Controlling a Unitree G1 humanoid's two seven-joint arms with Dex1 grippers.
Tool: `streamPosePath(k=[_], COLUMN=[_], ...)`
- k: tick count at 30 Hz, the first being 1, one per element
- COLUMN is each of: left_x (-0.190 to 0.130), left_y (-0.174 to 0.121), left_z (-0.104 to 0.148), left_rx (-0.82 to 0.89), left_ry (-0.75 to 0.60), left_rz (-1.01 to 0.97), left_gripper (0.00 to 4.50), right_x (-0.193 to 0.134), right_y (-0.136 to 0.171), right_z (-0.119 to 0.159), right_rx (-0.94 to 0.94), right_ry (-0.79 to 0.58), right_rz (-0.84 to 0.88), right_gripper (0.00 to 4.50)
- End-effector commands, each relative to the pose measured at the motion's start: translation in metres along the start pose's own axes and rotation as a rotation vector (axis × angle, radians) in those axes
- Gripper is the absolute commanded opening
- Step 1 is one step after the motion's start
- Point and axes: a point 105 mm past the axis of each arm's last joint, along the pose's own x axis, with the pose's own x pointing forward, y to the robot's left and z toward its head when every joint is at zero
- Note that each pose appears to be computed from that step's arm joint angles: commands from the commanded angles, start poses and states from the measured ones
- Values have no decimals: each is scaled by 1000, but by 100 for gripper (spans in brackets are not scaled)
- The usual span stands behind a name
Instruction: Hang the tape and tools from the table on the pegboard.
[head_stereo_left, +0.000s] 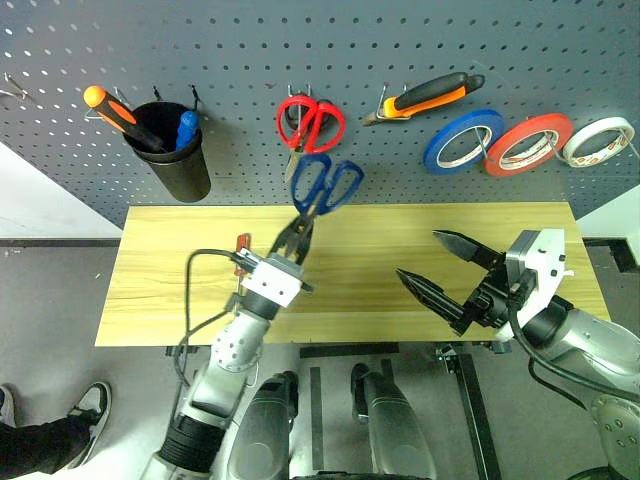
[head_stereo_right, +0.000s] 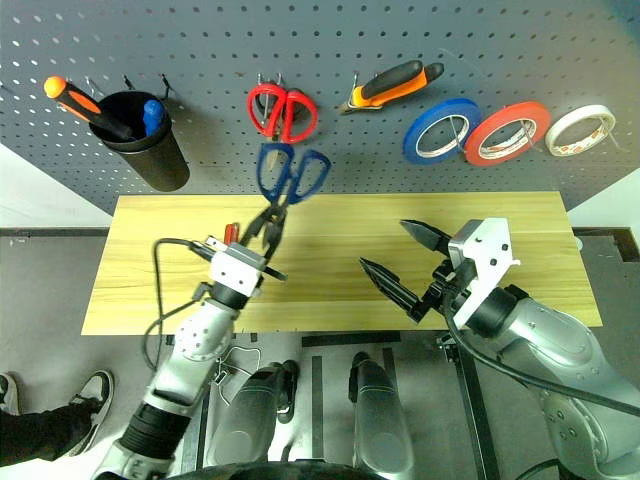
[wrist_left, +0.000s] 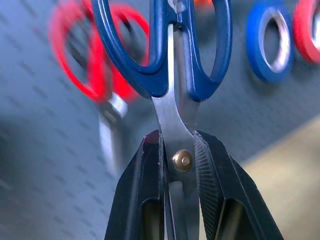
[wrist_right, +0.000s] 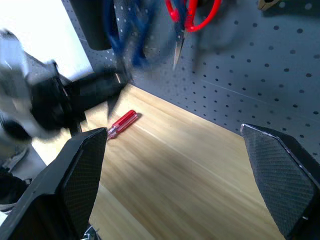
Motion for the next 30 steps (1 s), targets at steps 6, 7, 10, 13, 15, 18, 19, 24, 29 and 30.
streamPosePath(k=[6,7,10,13,15,18,19,24,29,30], left_x=[1,3,11,20,27,34,36,39,43,43], left_y=[39,40,35,23,18,15,15,18,25,25], left_z=[30,25,10,8,10,13,14,12,-1,-2], left_rx=[86,78,18,-29,-49,-65,-66,-79,-102,-104], left_ry=[-135,-109,-36,-33,-47,-72,-78,-69,-15,-10], left_rz=[55,55,41,0,-21,-34,-36,-31,-12,-11], left_gripper=[54,54,54,54,54,54,54,54,54,54], right_x=[-3,-2,0,1,1,2,2,0,-1,-1], right_y=[-4,-4,-4,-3,-3,-3,-3,-4,-3,-3], right_z=[12,13,14,13,12,11,11,10,10,10], right_rx=[-55,-57,-59,-57,-56,-56,-56,-60,-61,-61], right_ry=[-22,-23,-27,-25,-22,-18,-18,-10,-6,-6], right_rz=[26,29,39,45,47,49,49,43,40,40], right_gripper=[450,450,450,450,450,450,450,450,450,450])
